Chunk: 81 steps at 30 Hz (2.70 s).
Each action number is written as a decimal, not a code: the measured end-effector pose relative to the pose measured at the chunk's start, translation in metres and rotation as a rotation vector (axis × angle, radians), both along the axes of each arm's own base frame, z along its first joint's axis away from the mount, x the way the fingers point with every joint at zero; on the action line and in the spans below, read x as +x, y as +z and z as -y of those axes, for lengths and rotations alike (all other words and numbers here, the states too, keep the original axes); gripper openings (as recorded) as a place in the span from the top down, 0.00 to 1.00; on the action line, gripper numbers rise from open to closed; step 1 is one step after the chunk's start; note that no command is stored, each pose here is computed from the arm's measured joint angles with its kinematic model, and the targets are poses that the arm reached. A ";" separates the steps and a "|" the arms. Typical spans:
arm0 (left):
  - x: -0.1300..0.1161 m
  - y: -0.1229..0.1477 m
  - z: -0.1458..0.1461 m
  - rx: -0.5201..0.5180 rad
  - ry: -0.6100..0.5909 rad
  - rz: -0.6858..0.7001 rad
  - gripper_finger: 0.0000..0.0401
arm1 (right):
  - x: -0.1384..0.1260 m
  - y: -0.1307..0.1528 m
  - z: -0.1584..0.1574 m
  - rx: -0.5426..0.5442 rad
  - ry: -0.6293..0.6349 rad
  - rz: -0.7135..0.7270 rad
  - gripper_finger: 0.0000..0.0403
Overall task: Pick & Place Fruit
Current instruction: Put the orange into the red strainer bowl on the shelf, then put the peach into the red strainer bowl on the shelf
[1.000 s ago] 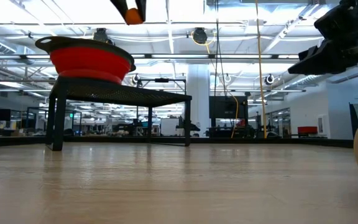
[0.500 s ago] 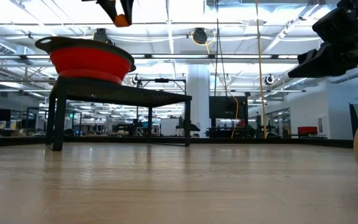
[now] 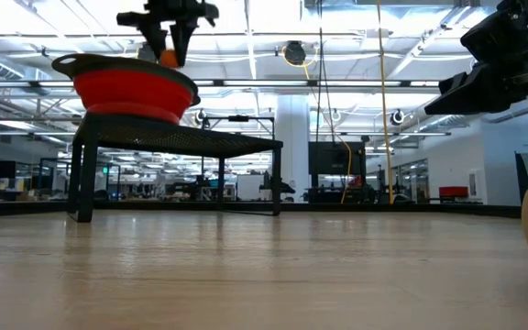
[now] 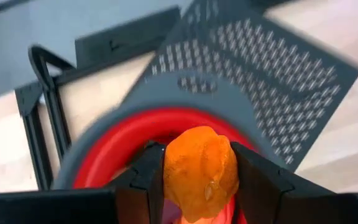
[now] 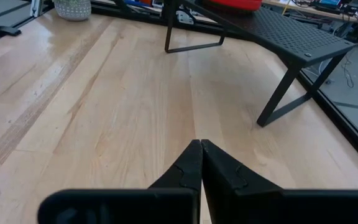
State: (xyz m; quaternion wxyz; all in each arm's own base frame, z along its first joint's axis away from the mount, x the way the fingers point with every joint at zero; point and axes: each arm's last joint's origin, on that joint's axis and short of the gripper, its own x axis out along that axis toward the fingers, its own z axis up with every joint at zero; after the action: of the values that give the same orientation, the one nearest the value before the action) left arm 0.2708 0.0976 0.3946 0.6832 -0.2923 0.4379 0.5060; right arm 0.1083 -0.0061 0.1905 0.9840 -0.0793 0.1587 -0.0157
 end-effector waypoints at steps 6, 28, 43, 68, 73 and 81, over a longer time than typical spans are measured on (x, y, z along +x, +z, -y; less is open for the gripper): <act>0.005 -0.031 0.011 -0.086 0.033 -0.075 0.63 | 0.000 0.000 0.000 0.000 0.000 0.000 1.00; 0.019 -0.052 0.022 0.052 0.043 -0.140 0.63 | 0.000 0.000 0.000 0.000 0.001 0.000 1.00; 0.024 -0.062 0.021 0.039 -0.016 -0.228 0.63 | 0.000 0.000 0.000 0.001 0.003 0.001 1.00; 0.028 -0.037 0.031 -0.027 -0.085 -0.126 0.32 | 0.001 0.002 0.000 0.000 0.005 0.024 1.00; 0.032 -0.013 0.057 0.023 -0.162 -0.025 0.32 | 0.001 0.002 -0.002 0.017 0.058 0.025 1.00; 0.042 -0.006 0.123 0.088 -0.273 0.128 0.32 | 0.000 0.003 -0.009 0.171 0.260 0.020 1.00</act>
State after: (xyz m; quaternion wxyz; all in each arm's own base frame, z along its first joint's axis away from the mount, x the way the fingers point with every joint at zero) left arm 0.3133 -0.0257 0.3881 0.7843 -0.2317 0.4065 0.4074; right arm 0.1082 0.0025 0.1930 0.9824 -0.0147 0.1380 0.1247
